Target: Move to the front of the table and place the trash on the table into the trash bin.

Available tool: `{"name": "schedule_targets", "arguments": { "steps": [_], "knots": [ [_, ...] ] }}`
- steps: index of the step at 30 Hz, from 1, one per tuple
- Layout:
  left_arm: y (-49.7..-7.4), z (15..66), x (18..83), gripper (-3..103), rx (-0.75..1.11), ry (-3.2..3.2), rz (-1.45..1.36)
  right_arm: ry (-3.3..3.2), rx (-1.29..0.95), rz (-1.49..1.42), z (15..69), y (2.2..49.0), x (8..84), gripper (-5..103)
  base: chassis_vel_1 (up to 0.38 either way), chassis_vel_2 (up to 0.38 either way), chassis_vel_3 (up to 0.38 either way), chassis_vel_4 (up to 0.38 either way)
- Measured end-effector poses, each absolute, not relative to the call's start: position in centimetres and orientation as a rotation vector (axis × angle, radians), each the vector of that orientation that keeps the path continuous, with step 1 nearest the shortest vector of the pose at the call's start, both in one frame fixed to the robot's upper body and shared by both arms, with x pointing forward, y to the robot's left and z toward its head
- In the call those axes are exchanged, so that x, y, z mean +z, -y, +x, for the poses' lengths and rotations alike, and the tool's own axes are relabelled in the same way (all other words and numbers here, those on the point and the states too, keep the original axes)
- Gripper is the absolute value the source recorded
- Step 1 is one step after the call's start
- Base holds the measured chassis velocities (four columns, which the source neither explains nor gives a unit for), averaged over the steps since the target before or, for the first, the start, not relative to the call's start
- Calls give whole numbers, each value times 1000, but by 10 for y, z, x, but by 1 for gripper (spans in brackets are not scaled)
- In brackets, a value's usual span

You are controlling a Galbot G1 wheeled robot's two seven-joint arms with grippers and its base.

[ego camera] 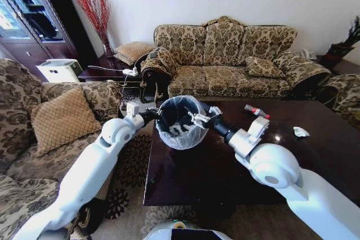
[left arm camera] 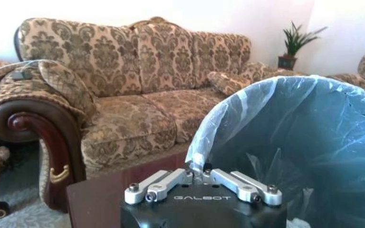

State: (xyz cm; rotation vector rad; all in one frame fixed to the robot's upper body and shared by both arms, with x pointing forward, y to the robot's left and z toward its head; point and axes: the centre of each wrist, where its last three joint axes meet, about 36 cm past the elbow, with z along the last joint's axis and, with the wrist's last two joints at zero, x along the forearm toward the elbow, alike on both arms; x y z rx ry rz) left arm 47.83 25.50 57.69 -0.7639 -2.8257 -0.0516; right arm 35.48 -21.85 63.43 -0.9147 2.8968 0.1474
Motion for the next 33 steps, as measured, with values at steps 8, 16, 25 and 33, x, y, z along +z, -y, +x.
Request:
{"name": "schedule_targets", "arguments": {
  "steps": [8, 16, 25, 33],
  "knots": [
    [-274, 473, 574, 2, -1, 2880, -686, -3052, 56, -302, 363, 256, 636, 100, 0, 0, 0, 0],
    [-291, 463, 575, 2, 10, 2902, -657, -3075, -105, 281, 370, 316, 587, 100, 0, 0, 0, 0],
    [-305, 456, 574, 2, 59, 2957, -630, -3128, -53, 644, 321, 362, 520, 100, -11, -6, -6, -6],
    [-309, 448, 570, 2, 98, 2969, -611, -3121, -95, 635, 301, 355, 510, 100, 0, 0, 0, 0]
  ]
}}
